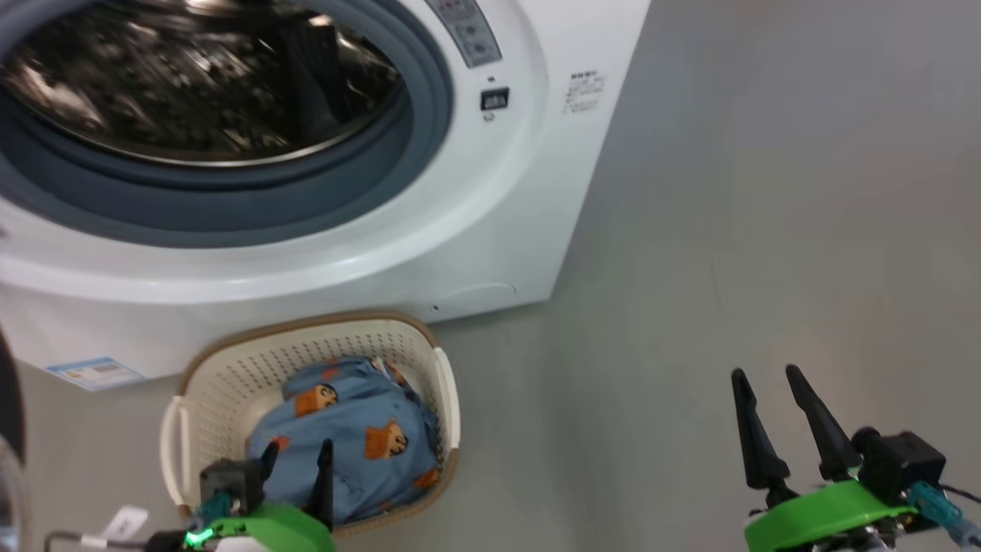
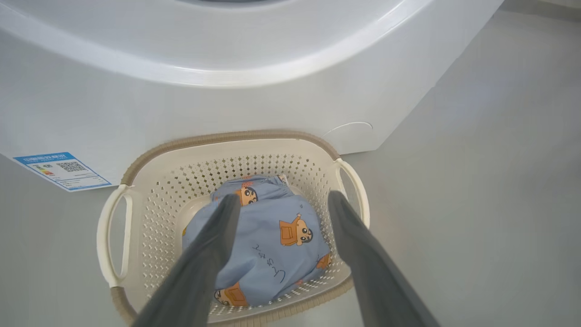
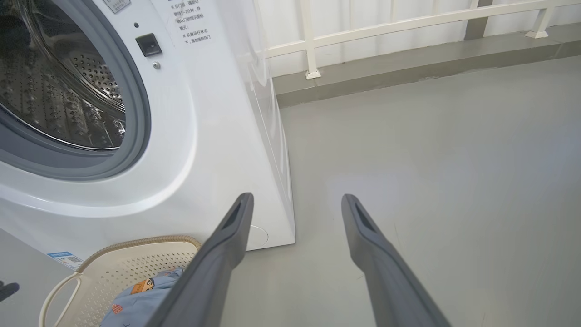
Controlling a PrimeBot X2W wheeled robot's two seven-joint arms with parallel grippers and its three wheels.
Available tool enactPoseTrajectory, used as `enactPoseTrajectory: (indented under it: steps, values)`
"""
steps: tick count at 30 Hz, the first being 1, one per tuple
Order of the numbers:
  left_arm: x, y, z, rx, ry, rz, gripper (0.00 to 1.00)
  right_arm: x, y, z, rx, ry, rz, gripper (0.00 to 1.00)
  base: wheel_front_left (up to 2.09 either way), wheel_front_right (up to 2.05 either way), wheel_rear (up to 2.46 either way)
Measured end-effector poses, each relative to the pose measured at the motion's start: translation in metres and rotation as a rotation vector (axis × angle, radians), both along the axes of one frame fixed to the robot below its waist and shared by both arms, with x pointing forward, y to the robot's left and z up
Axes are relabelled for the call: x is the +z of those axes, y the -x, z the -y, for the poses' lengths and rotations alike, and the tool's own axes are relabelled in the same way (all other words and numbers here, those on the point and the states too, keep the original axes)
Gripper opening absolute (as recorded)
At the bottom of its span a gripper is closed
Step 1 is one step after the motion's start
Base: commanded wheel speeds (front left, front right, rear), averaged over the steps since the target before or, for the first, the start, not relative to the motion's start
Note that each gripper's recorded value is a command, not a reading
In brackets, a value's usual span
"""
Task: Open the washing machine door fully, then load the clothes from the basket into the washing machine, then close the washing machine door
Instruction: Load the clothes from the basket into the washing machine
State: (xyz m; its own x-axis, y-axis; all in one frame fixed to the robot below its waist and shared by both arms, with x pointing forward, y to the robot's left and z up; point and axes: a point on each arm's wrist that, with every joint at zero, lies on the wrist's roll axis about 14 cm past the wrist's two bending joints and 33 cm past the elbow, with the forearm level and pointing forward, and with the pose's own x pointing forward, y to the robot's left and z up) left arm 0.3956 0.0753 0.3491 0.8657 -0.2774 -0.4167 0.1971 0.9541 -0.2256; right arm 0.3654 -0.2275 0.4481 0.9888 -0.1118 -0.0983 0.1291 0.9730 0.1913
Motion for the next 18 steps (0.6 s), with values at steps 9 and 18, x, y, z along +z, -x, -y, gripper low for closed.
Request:
enactPoseTrajectory:
  steps: [9, 18]
  values:
    - [-0.069, -0.007, 0.008, -0.092, -0.083, -0.243, 1.00, -0.015, -0.019, 0.007, -0.024, -0.017, -0.035, 1.00, 0.00, 0.00, 0.00]
    - [-0.121, -0.007, 0.007, -0.106, -0.127, -0.412, 1.00, -0.034, -0.031, 0.016, -0.042, -0.005, -0.085, 1.00, 0.00, 0.00, 0.00]
